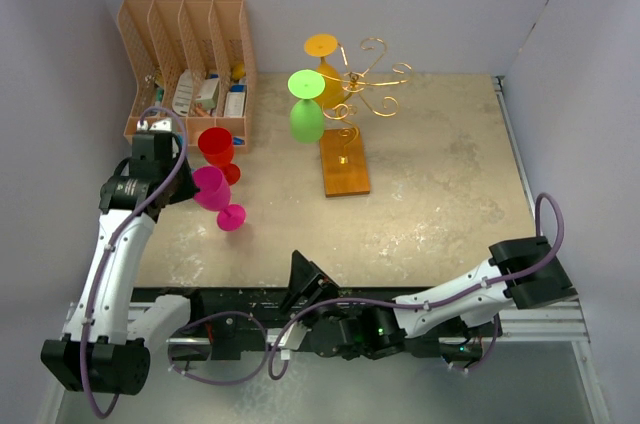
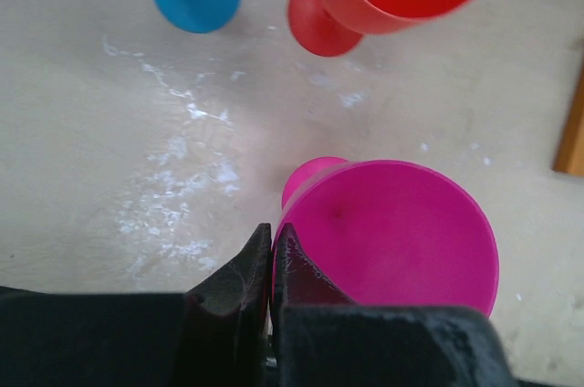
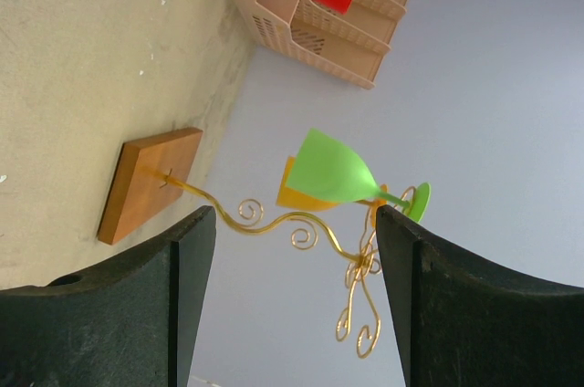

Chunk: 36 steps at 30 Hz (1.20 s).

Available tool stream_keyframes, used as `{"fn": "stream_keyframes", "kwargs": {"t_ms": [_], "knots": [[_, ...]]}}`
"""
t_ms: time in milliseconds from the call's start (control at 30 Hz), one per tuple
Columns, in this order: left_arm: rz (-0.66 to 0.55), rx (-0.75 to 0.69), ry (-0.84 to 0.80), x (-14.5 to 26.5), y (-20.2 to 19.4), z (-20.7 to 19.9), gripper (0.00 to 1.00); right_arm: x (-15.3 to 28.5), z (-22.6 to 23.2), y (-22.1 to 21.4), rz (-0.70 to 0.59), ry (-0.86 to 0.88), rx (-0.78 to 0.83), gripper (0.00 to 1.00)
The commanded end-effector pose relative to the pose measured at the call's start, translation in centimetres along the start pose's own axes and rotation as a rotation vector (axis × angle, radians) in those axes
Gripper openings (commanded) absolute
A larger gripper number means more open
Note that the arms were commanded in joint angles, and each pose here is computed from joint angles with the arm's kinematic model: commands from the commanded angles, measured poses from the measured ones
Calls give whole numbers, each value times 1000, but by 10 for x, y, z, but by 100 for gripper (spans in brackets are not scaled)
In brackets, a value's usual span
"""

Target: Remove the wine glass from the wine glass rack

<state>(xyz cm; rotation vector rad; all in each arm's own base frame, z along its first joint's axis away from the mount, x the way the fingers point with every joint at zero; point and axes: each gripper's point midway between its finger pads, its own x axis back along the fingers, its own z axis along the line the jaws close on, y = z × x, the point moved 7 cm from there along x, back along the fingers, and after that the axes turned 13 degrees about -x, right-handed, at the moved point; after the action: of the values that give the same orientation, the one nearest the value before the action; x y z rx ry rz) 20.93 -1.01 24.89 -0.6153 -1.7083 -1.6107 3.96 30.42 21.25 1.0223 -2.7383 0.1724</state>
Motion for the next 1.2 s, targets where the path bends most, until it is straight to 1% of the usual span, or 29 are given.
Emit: {"fn": "stream_keyframes", "kwargs": {"t_ms": [0,67,167,233,300,433,533,700,833,1000,1067,1167], "knots": [[-85,95,212,-13,11,20,0,8,-30,-1,72,-91,-184,73],[-122,119,271,-11,13,26,0,10,-36,-1,105,-101,-255,73],[-182,139,359,-8,17,37,0,13,-45,-1,122,-90,-392,73],[-192,143,398,-8,20,41,0,17,-56,0,120,-90,-505,73],[-177,144,419,-12,22,42,0,21,-65,-1,122,-90,-595,73],[-136,166,445,-25,26,47,0,27,-67,-9,154,-104,-696,73],[-103,203,417,-37,27,52,0,33,-66,-19,189,-121,-742,73],[-69,268,401,-49,27,64,0,47,-72,-38,207,-154,-912,73],[-85,287,426,-48,30,68,0,60,-85,-58,193,-191,-1055,73],[-92,312,438,-50,31,72,0,74,-100,-75,139,-212,-1244,72],[-101,319,446,-50,32,73,2,78,-105,-80,111,-210,-1303,72],[-83,319,457,-54,31,74,4,83,-112,-84,75,-206,-1364,72]]}}
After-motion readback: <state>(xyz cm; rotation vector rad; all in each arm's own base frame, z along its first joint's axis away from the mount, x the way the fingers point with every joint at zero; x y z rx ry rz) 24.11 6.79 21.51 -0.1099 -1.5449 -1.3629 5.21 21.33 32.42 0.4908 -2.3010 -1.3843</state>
